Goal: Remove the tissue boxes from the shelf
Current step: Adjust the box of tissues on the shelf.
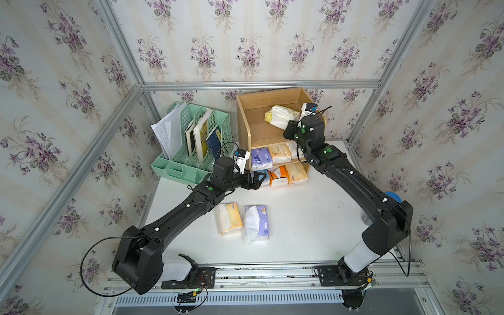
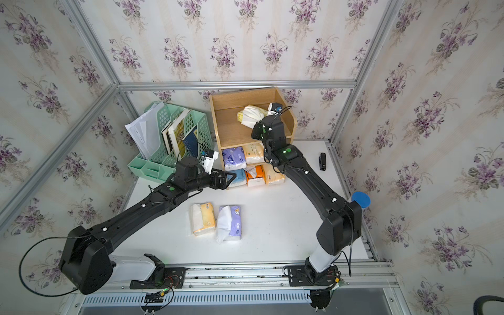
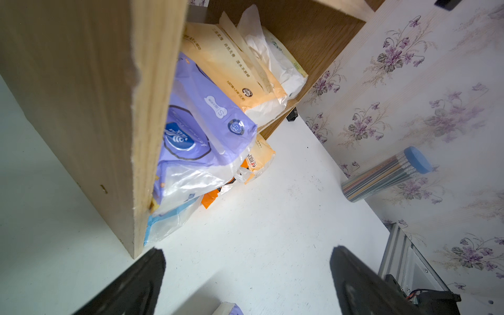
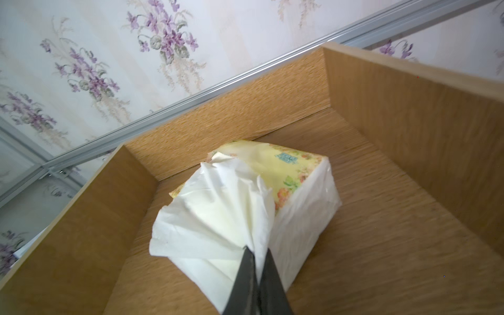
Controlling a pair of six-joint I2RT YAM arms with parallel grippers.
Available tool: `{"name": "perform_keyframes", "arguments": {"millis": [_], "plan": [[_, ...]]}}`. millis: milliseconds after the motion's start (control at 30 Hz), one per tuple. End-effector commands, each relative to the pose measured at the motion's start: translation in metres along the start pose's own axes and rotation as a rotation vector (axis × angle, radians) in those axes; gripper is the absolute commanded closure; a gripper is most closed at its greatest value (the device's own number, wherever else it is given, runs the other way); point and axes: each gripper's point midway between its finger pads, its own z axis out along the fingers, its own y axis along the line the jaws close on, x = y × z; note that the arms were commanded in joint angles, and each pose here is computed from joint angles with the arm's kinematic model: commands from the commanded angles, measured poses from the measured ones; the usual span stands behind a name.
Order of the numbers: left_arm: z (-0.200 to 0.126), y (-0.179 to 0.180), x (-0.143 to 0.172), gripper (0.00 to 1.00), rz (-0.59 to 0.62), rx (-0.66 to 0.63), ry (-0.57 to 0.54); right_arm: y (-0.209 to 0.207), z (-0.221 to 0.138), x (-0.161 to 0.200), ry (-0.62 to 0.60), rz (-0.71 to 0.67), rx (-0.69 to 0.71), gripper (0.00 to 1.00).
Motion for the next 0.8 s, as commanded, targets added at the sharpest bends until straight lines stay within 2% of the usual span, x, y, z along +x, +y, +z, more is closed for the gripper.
{"name": "perform_keyframes", "arguments": {"millis": [0, 100, 167, 300, 367, 433, 533, 767], "plan": [[-0.002, -0.001, -0.007, 0.01, 0.003, -0.009, -0.023, 0.022, -0.013, 0.014, 0.042, 0.027, -0.074, 0.92], [-0.003, -0.001, -0.007, 0.01, 0.006, -0.013, -0.021, 0.035, -0.024, 0.023, 0.067, 0.026, -0.104, 0.79], [-0.004, -0.002, -0.006, 0.01, 0.011, -0.014, -0.016, 0.043, -0.033, 0.023, 0.073, 0.023, -0.127, 0.6], [-0.007, 0.001, -0.006, 0.01, 0.021, -0.038, -0.019, 0.042, -0.052, 0.005, 0.059, 0.025, -0.12, 0.4], [-0.008, 0.003, -0.005, 0.01, 0.027, -0.05, -0.018, 0.034, -0.062, -0.013, 0.038, 0.029, -0.105, 0.36], [-0.008, 0.004, -0.004, 0.01, 0.028, -0.055, -0.02, 0.029, -0.064, -0.025, 0.036, 0.051, -0.158, 0.35], [-0.006, 0.004, -0.005, 0.01, 0.026, -0.051, -0.02, 0.01, -0.051, -0.041, 0.056, 0.11, -0.236, 0.35], [-0.005, 0.004, -0.002, 0.01, 0.019, -0.048, -0.008, 0.01, -0.013, -0.043, 0.107, 0.039, -0.282, 0.35]]}}
